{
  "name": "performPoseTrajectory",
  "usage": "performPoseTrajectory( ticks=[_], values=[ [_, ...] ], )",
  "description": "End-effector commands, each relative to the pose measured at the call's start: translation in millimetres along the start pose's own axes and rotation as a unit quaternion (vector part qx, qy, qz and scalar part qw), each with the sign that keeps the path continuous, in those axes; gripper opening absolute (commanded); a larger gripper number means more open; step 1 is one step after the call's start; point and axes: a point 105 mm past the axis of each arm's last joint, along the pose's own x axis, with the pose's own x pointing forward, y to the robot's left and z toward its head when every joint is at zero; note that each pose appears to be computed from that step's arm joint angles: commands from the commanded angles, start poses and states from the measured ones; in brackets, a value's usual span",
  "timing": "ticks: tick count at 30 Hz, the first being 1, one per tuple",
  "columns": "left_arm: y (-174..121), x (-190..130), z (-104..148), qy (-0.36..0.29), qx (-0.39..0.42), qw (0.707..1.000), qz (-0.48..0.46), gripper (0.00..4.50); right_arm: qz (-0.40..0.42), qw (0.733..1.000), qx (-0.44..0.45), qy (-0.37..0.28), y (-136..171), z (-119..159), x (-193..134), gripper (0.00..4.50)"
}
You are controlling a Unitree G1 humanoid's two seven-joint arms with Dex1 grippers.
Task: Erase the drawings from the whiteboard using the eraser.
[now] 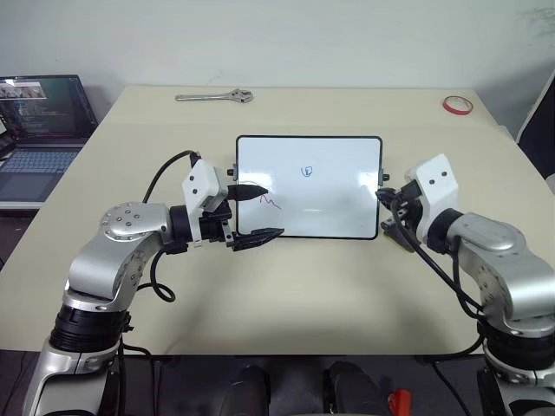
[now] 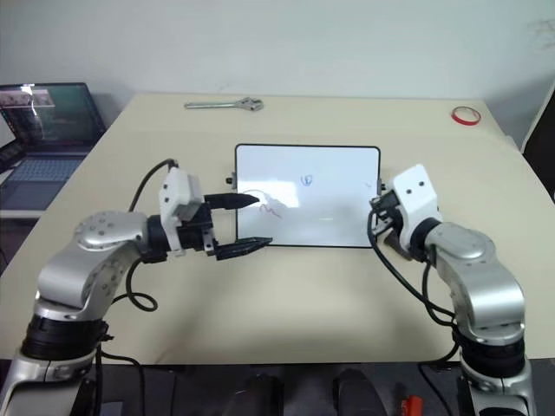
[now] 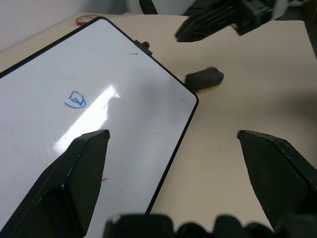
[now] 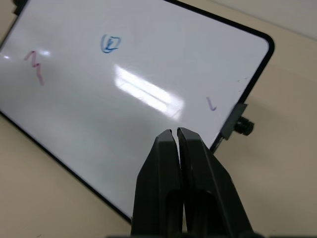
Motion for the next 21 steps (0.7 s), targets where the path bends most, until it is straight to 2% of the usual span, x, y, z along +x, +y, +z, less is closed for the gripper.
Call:
performPoseTrajectory(
  ticks=[1,7,10,11,12,15,21],
  values=[
    [3,-17,2,0.001,0.010,0.999,0.033,4.50,0.009,1.000,-0.010,-0.027,6,10,-13,0.02],
    [0,-16,0,0.002,0.010,0.999,0.032,4.50,-0.047,0.999,-0.017,-0.006,-8,-6,-17,0.02],
    [-4,-10,6,-0.006,0.015,1.000,0.012,4.50,-0.071,0.997,-0.018,0.033,-32,-24,-35,0.58],
    [-6,-9,6,-0.005,0.016,1.000,0.006,4.50,-0.066,0.997,-0.017,0.039,-35,-27,-39,0.58],
    [-8,-8,6,-0.004,0.017,1.000,-0.002,4.50,-0.055,0.997,-0.023,0.051,-37,-31,-44,1.07],
    [-10,-4,8,-0.005,0.021,1.000,-0.013,4.50,-0.037,0.995,-0.044,0.076,-47,-37,-56,1.95],
    [-11,-2,11,-0.010,0.023,1.000,-0.018,4.50,-0.005,0.998,0.010,0.063,-38,-44,-58,4.04]
  ],
)
